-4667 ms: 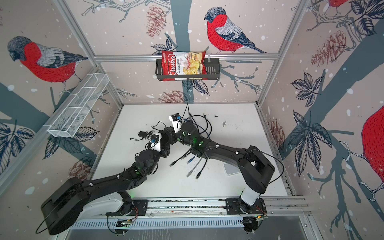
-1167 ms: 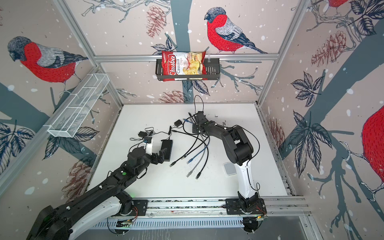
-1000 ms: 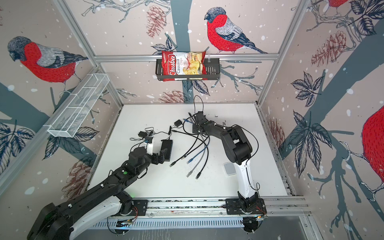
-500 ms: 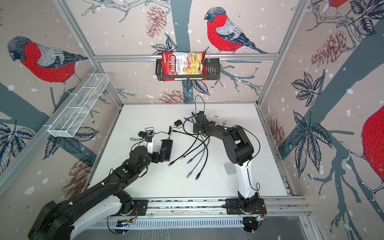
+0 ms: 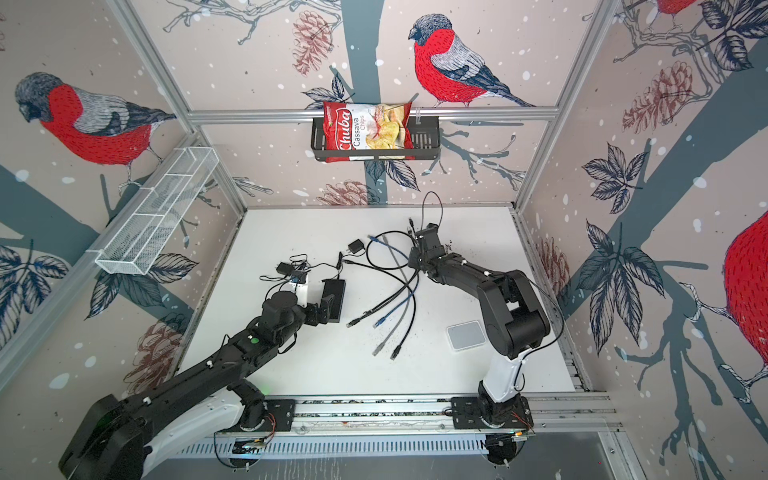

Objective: Insert the plug into the switch port

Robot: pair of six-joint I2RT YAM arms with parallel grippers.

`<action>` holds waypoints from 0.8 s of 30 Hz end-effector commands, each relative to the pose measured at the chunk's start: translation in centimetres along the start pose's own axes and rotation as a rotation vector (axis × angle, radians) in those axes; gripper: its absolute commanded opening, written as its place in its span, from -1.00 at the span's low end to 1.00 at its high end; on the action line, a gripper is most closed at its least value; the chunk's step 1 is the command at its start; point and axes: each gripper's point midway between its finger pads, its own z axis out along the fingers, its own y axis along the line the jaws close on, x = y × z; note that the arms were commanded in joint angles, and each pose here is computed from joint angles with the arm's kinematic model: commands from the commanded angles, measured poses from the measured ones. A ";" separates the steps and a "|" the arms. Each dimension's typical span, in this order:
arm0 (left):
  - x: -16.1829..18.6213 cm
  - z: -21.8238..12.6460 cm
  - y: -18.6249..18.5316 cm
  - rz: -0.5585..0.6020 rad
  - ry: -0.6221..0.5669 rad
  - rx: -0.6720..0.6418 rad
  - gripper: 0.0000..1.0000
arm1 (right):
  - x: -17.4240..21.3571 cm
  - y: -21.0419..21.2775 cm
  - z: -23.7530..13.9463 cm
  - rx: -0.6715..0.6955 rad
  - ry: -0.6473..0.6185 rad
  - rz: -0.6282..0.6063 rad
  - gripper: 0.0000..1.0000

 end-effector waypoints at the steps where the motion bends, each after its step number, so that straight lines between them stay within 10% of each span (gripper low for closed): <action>1: -1.4 0.2 -0.3 -0.009 -0.045 0.004 0.94 | -0.5 -1.7 -0.9 0.023 -0.057 0.089 -0.98; 9: -0.7 0.8 -0.6 0.038 -0.019 0.016 0.90 | 3.4 -5.6 -1.1 0.087 -0.013 0.169 -0.96; 24: -0.8 1.3 -0.9 0.043 -0.002 0.009 0.89 | 3.6 -3.2 -3.5 0.019 -0.023 -0.082 0.17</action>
